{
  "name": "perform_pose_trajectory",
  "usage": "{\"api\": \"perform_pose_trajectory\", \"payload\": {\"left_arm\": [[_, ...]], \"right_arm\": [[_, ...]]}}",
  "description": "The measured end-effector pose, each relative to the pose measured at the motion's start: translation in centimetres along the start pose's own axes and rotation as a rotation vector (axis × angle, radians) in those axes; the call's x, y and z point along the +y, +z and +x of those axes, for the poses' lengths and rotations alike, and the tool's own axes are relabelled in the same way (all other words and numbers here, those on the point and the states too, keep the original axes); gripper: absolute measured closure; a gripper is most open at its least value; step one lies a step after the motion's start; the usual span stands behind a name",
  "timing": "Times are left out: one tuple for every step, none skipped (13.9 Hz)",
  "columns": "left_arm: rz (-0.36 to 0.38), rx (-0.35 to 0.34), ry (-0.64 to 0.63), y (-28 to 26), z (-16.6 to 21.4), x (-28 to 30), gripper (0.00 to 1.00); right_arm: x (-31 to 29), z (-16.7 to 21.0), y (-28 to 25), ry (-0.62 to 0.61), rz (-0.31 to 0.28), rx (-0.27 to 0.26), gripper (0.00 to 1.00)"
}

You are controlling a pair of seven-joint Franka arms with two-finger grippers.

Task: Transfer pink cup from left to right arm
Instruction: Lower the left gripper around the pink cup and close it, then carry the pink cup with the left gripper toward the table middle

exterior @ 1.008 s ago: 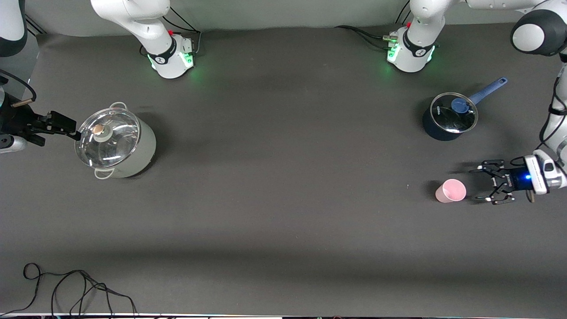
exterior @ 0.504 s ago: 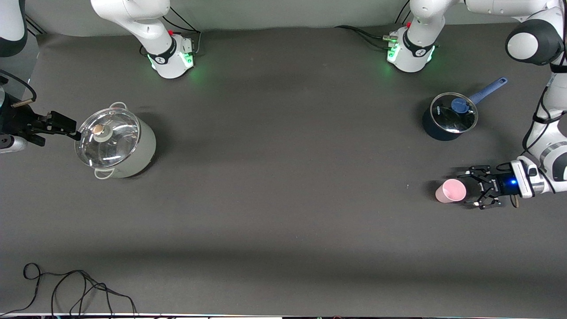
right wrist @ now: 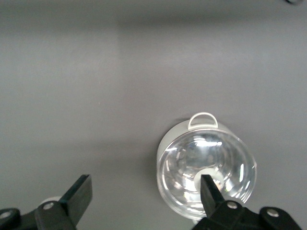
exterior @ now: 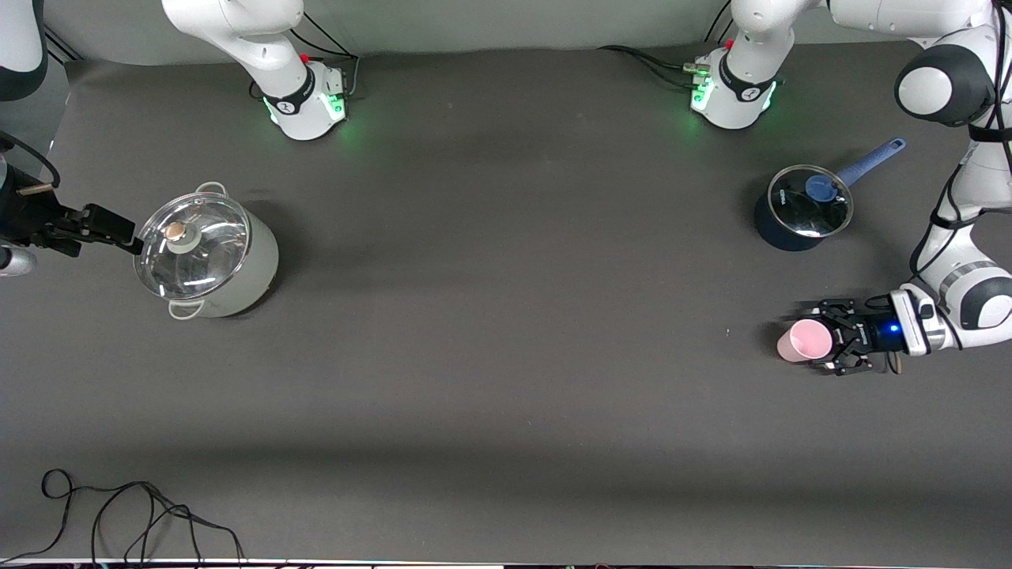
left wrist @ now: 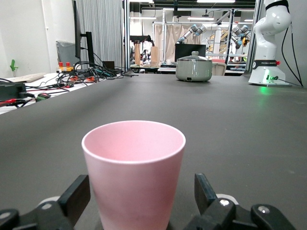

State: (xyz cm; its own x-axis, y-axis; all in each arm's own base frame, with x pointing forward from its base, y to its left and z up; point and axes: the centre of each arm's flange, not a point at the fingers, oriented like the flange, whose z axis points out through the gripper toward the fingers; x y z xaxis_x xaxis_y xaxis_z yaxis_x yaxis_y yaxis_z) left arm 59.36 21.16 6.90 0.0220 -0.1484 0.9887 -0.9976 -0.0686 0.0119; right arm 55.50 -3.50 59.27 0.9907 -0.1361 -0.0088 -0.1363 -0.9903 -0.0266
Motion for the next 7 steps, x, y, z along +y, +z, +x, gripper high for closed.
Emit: {"api": "perform_pose_trajectory", "payload": {"left_arm": [[-0.006,0.003,0.004,0.5,0.2,-0.2,0.05],[-0.013,0.005,0.007,1.0,0.3,-0.4,0.12],[-0.02,0.007,0.011,1.6,0.5,-0.6,0.23],[-0.024,0.009,0.013,2.1,0.6,-0.8,0.29],[-0.027,0.008,0.014,2.5,0.7,-1.0,0.3],[-0.029,0.01,0.015,2.9,0.7,-1.1,0.3],[-0.028,0.016,0.015,3.2,0.7,-1.2,0.3]], "right_arm": [[0.0,-0.2,-0.3,0.069,0.0,0.0,0.0],[0.0,-0.5,-0.5,0.137,0.004,-0.009,0.0],[-0.1,-0.8,-1.0,0.213,0.015,-0.019,0.0],[-0.3,-1.1,-1.6,0.297,0.032,-0.024,0.0],[-0.5,-1.3,-2.4,0.385,0.044,-0.019,0.0],[-0.6,-1.5,-2.9,0.464,0.051,-0.015,0.0],[-0.8,-1.7,-3.3,0.52,0.052,-0.018,0.0]]}}
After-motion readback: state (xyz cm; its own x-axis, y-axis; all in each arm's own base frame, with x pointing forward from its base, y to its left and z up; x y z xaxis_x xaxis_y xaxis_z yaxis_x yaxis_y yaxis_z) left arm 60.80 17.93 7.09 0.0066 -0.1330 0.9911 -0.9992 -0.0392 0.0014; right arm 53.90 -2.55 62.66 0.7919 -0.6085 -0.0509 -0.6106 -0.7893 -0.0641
